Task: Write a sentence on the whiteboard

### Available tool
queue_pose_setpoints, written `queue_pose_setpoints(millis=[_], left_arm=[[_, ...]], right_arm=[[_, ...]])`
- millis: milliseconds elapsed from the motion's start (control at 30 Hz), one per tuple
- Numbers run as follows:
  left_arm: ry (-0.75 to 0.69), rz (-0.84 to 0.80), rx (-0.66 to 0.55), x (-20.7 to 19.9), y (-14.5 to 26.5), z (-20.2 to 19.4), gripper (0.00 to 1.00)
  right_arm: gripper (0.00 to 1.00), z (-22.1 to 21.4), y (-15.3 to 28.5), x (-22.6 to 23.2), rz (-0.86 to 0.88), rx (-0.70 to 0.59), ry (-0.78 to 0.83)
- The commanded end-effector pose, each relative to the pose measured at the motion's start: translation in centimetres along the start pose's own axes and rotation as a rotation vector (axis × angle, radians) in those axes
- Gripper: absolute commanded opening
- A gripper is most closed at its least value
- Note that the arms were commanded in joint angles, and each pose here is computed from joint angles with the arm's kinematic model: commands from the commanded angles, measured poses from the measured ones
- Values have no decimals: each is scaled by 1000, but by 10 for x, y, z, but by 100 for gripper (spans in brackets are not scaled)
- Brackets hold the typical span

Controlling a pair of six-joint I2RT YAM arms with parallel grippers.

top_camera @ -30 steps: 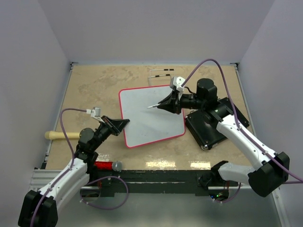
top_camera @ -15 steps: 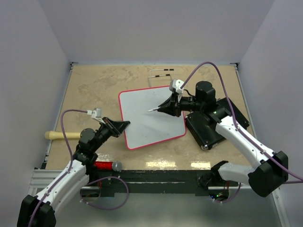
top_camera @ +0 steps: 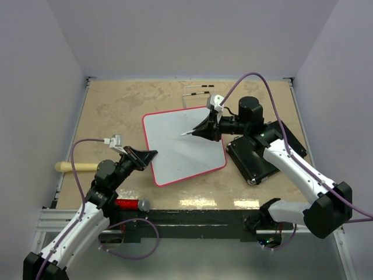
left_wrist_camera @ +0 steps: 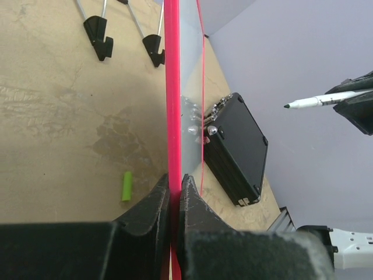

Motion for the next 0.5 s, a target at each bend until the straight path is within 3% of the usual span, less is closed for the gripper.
queue_pose_setpoints(millis=[0,233,467], left_arm=[[-73,64,-168,-2,-12,37,0],[-161,26,-261,-25,-43,76,0],[-152,-53,-182,-22,-68,59,0]], right_arm=[[0,27,-1,-3,3,-38,41],[0,40,3,-1,12,-37,62],[0,36,4,-13,-68,-18,51]])
Point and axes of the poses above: each gripper's point midway between its finger pads, its own y axis back along the fingers, its own x axis along the line the jaws close on, z = x × y, the point moved 4 cm from there along y, back along the fingers, and after that the axes turned 2 degrees about y, right-handed, at the moved point
